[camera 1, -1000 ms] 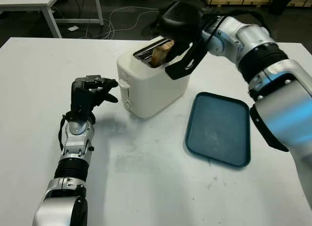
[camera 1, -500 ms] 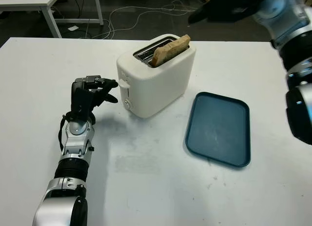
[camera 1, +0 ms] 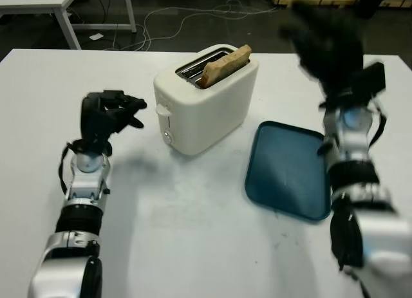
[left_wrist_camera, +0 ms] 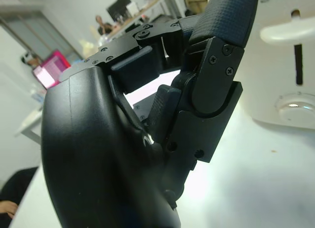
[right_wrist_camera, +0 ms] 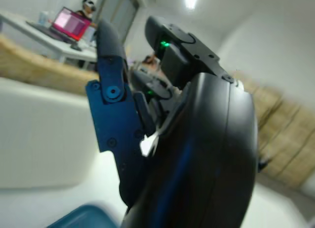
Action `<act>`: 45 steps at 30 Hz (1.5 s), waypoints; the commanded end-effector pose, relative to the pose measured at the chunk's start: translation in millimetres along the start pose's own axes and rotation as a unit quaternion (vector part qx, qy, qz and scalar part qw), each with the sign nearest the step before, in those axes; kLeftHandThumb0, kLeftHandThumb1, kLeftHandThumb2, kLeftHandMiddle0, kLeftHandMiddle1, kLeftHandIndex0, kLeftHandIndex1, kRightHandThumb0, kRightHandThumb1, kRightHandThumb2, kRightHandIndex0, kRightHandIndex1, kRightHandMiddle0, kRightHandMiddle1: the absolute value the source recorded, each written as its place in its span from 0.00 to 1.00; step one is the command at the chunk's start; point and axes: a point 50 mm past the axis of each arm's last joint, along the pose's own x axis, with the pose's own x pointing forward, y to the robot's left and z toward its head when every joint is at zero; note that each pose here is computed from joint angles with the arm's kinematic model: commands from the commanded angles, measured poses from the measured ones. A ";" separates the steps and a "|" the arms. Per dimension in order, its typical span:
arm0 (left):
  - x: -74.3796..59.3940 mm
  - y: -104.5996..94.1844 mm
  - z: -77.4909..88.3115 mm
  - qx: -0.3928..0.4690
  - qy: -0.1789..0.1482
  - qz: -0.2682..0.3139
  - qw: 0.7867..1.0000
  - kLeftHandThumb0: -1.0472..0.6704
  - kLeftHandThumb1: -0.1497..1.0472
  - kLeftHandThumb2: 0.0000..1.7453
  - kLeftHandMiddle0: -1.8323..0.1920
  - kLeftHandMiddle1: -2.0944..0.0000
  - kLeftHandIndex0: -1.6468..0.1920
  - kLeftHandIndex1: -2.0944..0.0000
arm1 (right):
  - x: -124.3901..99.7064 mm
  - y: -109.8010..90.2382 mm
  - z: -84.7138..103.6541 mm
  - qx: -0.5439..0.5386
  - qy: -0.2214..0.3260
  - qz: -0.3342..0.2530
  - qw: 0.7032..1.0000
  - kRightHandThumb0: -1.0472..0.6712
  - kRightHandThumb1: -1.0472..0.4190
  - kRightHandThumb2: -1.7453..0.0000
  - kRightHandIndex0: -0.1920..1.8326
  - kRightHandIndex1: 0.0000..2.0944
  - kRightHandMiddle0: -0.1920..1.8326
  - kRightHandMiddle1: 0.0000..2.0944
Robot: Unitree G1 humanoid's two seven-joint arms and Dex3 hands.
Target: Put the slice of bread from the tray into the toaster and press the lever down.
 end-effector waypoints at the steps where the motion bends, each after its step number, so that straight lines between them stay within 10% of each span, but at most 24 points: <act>1: 7.3 1.6 14.0 0.024 -0.038 -0.013 0.999 0.00 0.89 0.03 0.21 0.61 0.19 0.69 | -12.9 -3.8 -9.0 0.039 0.026 -0.019 0.999 0.36 0.09 0.79 0.54 0.12 0.52 0.02; 12: 27.4 24.2 46.1 0.168 -0.125 -0.061 0.976 0.00 0.89 0.18 0.28 0.51 0.32 0.56 | -51.6 -11.5 -29.3 0.009 0.060 -0.096 0.994 0.34 0.09 0.84 0.60 0.08 0.57 0.01; 24: 55.5 19.6 97.8 0.339 -0.101 -0.281 0.892 0.00 0.89 0.17 0.14 0.47 0.23 0.71 | -52.7 -18.2 -23.8 -0.034 0.041 -0.121 0.991 0.34 0.09 0.87 0.61 0.05 0.56 0.01; 30: 56.1 5.0 100.5 0.393 -0.078 -0.365 0.841 0.00 0.89 0.16 0.30 0.67 0.25 0.84 | -51.4 -16.3 -21.6 -0.039 0.031 -0.122 0.991 0.35 0.09 0.87 0.61 0.04 0.56 0.00; 41: 43.7 -13.8 89.8 0.408 -0.050 -0.407 0.816 0.00 0.89 0.09 0.13 0.43 0.37 0.82 | -50.4 -13.0 -21.0 -0.036 0.024 -0.125 0.991 0.35 0.09 0.87 0.63 0.03 0.57 0.01; 45: 39.7 -15.8 86.6 0.403 -0.045 -0.412 0.816 0.00 0.84 0.17 0.13 0.37 0.53 0.62 | -50.3 -13.0 -21.4 -0.041 0.023 -0.122 0.991 0.35 0.09 0.88 0.64 0.03 0.58 0.01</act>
